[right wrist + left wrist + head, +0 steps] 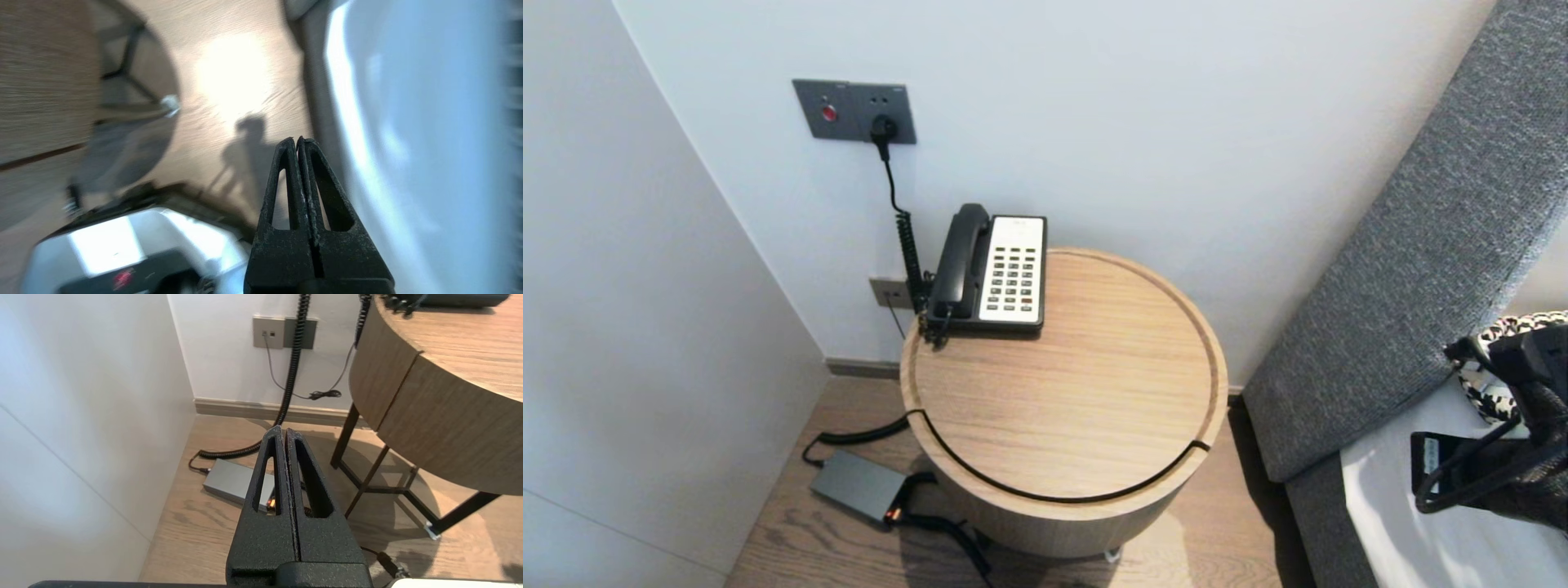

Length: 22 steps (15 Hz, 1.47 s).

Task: Close the nightstand drawer

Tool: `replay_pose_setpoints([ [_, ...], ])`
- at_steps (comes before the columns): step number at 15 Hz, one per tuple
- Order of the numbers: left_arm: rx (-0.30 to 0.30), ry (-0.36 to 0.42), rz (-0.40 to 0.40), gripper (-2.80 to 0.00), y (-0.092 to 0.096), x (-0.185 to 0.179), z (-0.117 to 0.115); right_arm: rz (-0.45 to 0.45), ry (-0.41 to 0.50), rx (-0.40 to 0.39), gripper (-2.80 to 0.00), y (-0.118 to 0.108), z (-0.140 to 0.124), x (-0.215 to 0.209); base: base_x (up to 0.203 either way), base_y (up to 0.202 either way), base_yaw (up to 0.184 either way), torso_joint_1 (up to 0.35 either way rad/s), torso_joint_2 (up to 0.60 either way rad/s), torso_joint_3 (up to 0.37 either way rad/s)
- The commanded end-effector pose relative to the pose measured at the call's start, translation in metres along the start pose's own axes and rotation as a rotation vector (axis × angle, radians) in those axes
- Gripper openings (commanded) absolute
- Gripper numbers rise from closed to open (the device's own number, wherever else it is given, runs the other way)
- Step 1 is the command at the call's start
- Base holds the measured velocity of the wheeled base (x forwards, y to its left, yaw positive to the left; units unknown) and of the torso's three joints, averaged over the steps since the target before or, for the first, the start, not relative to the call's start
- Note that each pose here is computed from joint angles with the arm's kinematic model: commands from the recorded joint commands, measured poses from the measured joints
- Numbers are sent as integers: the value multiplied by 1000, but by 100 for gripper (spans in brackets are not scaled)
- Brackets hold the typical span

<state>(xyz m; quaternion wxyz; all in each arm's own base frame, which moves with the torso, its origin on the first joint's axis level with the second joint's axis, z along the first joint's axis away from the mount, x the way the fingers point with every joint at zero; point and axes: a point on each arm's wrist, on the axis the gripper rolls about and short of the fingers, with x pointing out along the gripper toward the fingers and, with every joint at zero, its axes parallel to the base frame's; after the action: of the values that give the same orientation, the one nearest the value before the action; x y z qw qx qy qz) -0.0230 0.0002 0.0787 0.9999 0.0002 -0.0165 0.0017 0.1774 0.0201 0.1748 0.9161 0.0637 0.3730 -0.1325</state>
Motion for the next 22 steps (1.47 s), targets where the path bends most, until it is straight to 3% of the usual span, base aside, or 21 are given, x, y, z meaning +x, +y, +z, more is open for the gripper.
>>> replay_pose_setpoints([
  [1, 0, 8, 1, -280, 0, 1, -3, -33, -61, 5, -280, -13, -13, -18, 0, 0, 0, 0, 0, 0],
  [4, 0, 8, 1, -280, 0, 1, -3, 20, -132, -21, -280, -23, -30, -31, 0, 0, 0, 0, 0, 0],
  [7, 0, 8, 1, -280, 0, 1, -3, 153, -201, -125, -280, -35, -70, -32, 0, 0, 0, 0, 0, 0],
  [12, 0, 8, 1, -280, 0, 1, -3, 236, -393, -235, -280, -61, -145, -36, 0, 0, 0, 0, 0, 0],
  [19, 0, 8, 1, -280, 0, 1, -3, 290, -592, -248, -280, -71, -177, -54, 0, 0, 0, 0, 0, 0],
  [22, 0, 8, 0, -280, 0, 1, -3, 273, -577, -239, -280, -74, -187, -52, 0, 0, 0, 0, 0, 0],
])
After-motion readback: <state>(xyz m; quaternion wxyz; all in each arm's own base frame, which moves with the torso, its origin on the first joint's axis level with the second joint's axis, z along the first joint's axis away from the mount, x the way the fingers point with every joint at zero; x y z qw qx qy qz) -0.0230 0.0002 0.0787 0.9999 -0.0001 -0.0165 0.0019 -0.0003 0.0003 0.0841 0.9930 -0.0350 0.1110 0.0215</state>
